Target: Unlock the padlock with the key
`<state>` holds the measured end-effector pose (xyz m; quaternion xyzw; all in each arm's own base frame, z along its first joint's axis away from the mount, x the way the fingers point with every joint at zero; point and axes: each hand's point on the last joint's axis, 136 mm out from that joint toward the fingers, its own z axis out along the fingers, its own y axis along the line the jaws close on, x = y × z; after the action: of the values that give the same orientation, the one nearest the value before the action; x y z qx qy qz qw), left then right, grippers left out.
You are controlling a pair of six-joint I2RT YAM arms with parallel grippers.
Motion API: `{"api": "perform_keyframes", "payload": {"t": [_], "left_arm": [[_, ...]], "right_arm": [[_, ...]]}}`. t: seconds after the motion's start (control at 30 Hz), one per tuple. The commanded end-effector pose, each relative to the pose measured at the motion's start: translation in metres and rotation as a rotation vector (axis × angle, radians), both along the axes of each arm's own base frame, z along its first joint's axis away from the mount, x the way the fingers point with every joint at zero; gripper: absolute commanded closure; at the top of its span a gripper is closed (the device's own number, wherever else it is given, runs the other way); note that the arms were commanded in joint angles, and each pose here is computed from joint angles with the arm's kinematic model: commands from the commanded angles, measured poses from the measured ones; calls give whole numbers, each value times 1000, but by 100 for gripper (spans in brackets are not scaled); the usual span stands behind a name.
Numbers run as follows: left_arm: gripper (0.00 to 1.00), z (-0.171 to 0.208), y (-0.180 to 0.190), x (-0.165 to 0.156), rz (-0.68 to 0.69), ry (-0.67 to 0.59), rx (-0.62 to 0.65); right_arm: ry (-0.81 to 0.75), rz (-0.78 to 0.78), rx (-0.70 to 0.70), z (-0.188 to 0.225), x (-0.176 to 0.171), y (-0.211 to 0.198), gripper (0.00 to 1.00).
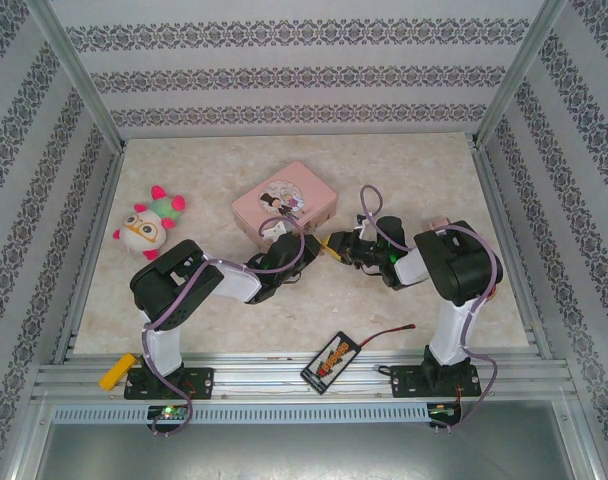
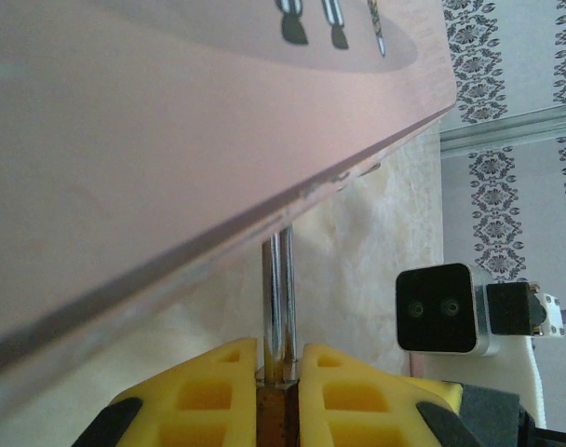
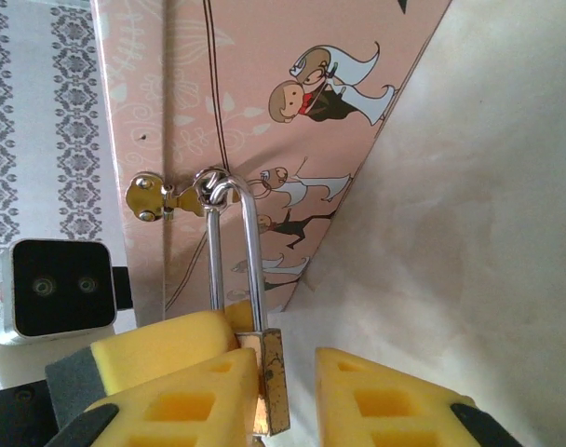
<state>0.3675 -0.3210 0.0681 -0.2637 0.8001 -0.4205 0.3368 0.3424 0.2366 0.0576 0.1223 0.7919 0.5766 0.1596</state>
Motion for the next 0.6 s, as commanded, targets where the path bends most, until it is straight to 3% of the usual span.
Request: {"api": "perform_keyframes", "payload": {"t": [0.0, 0.2, 0.57], "left_arm": [[94, 9, -16, 1, -24, -4, -91], [93, 8, -16, 2, -19, -3, -104], [73, 9, -15, 3, -8, -13, -117]], "right_arm": [[-43, 39, 59, 12, -6, 11, 76], [-47, 39, 79, 17, -10, 12, 76], [-43, 35, 101, 17, -10, 14, 79]]}}
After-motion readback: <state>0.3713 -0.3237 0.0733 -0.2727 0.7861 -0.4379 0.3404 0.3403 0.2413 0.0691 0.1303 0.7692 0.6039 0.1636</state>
